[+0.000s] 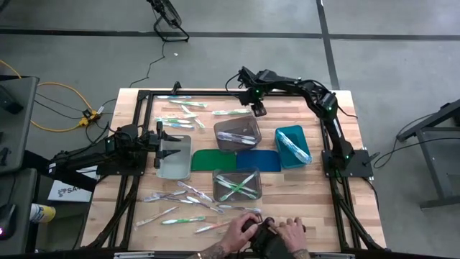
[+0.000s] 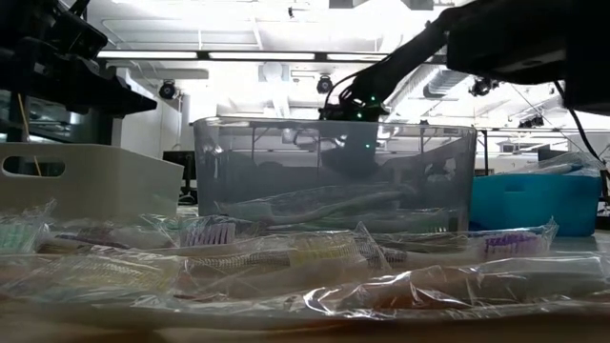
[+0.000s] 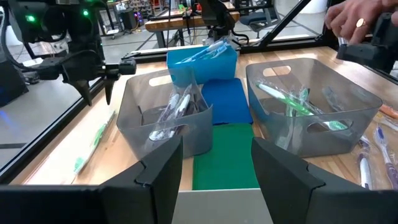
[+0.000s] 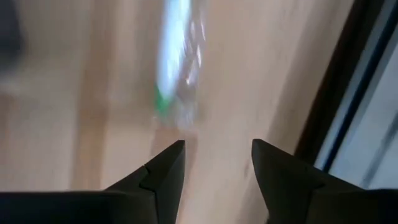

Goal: Pick & Place Toothbrushes
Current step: Put the green toothbrush into the bottom black bin

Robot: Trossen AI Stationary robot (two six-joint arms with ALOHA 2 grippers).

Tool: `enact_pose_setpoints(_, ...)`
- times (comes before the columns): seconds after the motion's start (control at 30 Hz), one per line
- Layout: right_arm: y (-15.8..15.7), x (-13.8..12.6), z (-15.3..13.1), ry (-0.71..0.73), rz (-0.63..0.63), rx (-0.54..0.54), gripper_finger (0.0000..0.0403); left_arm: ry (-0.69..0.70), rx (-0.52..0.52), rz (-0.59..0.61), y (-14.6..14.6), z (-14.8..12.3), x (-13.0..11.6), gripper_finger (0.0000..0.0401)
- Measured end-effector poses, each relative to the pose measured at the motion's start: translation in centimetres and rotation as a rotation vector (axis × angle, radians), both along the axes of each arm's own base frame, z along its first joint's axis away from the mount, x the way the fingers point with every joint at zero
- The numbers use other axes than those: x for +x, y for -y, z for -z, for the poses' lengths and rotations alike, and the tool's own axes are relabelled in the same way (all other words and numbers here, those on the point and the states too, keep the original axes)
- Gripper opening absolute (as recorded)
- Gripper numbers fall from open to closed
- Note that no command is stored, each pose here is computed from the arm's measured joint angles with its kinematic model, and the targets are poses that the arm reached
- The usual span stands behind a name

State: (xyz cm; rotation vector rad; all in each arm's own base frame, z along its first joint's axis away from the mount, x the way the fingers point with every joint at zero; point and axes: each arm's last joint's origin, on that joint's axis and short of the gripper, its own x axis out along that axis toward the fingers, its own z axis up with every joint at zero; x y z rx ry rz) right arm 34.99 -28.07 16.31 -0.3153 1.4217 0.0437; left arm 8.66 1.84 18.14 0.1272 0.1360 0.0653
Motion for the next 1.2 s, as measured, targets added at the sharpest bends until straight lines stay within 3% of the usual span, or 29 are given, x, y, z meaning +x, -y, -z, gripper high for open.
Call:
enact_pose_setpoints(0.33, -0.9, -0.4, 1.5, -0.024, -0.06, 0.059, 0.0179, 0.0, 0.0, 0.0, 0.0, 0.0, 0.0, 0.0187)
enact_pose_setpoints(0.6, -0.6, 0.2, 1.4, 0.058, -0.089, 0.054, 0.0179, 0.0, 0.0, 0.0, 0.0, 0.0, 0.0, 0.0187)
enact_pose_setpoints(0.8, -1.1, 0.5, 1.4, 0.137, -0.122, 0.147, 0.0179, 0.0, 0.0, 0.0, 0.0, 0.0, 0.0, 0.0187)
enact_pose_setpoints(1.03, -1.0, 0.5, 1.4, 0.118, -0.115, 0.116, 0.0179, 0.0, 0.0, 0.0, 0.0, 0.0, 0.0, 0.0187)
enact_pose_setpoints(1.2, -1.0, 0.7, 1.3, 0.163, -0.126, 0.15, 0.0179, 0.0, 0.0, 0.0, 0.0, 0.0, 0.0, 0.0187)
